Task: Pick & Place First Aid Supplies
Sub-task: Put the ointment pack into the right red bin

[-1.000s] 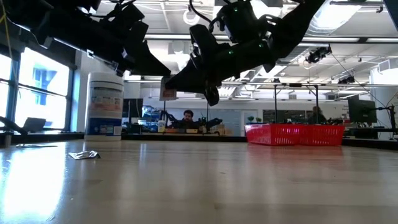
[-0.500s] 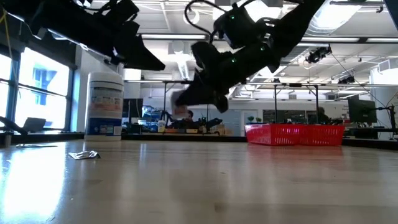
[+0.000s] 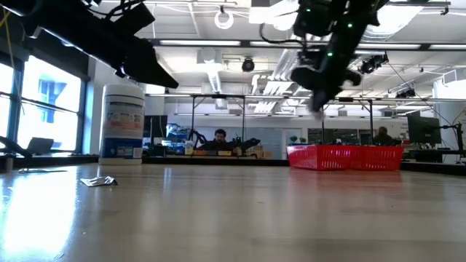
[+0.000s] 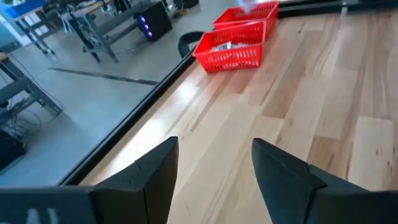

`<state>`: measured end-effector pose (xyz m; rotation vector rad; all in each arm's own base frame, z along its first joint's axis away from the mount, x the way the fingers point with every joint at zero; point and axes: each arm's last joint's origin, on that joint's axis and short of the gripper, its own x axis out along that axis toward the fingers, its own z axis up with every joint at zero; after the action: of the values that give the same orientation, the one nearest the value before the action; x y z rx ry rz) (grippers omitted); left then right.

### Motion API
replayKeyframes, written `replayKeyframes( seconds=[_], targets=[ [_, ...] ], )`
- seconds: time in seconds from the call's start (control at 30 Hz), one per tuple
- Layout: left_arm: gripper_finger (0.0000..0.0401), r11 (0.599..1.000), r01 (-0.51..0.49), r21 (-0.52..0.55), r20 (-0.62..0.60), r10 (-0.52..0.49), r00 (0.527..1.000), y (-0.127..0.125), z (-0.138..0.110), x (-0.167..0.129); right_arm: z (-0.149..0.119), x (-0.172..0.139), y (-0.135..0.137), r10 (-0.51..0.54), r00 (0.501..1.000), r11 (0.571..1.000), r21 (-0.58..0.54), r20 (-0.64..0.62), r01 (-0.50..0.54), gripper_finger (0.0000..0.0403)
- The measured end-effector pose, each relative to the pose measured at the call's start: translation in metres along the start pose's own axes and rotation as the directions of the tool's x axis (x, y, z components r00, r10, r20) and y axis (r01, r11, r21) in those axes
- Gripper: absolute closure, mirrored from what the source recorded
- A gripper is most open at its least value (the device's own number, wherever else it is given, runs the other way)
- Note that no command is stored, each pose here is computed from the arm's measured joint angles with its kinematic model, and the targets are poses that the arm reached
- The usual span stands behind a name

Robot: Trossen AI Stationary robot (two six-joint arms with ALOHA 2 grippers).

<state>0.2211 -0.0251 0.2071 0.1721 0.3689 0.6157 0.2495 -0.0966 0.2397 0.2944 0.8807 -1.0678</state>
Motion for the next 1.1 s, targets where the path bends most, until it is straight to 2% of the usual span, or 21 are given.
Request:
replayKeyframes(
  seconds=[0.1, 0.17, 0.23, 0.53, 0.7, 0.9, 1.1],
  targets=[
    [0.0201, 1.0, 0.0, 0.0, -0.009, 0.0, 1.0, 0.0, -0.001, 0.0, -0.001, 0.004, -0.035, -0.21, 0.975, 0.972, 0.091, -0.072, 0.216, 0.0402],
    [0.0201, 1.0, 0.004, -0.002, -0.008, -0.004, 1.0, 0.0, -0.001, 0.0, -0.003, 0.013, -0.054, -0.275, 0.947, 0.947, 0.121, -0.168, 0.297, 0.0402],
    [0.0201, 1.0, 0.011, -0.008, -0.005, -0.011, 1.0, 0.0, -0.001, 0.0, -0.004, 0.024, -0.063, -0.295, 0.924, 0.934, 0.13, -0.244, 0.332, 0.0402],
    [0.0201, 0.994, 0.104, -0.033, -0.007, -0.105, 0.994, -0.003, 0.0, 0.0, -0.003, 0.077, -0.09, -0.312, 0.857, 0.925, 0.074, -0.41, 0.372, 0.0402],
    [0.0201, 0.993, 0.114, -0.031, -0.01, -0.114, 0.993, -0.003, -0.001, 0.0, -0.009, 0.099, -0.099, -0.299, 0.81, 0.926, 0.053, -0.504, 0.375, 0.0401],
    [0.0201, 0.993, 0.113, -0.031, -0.01, -0.113, 0.993, -0.003, -0.001, 0.0, -0.011, 0.111, -0.1, -0.331, 0.796, 0.925, -0.008, -0.507, 0.38, 0.0379],
    [0.0201, 0.994, 0.107, -0.034, -0.007, -0.107, 0.994, -0.003, 0.0, -0.001, -0.011, 0.111, -0.1, -0.333, 0.799, 0.932, -0.047, -0.5, 0.36, 0.0333]
  ],
)
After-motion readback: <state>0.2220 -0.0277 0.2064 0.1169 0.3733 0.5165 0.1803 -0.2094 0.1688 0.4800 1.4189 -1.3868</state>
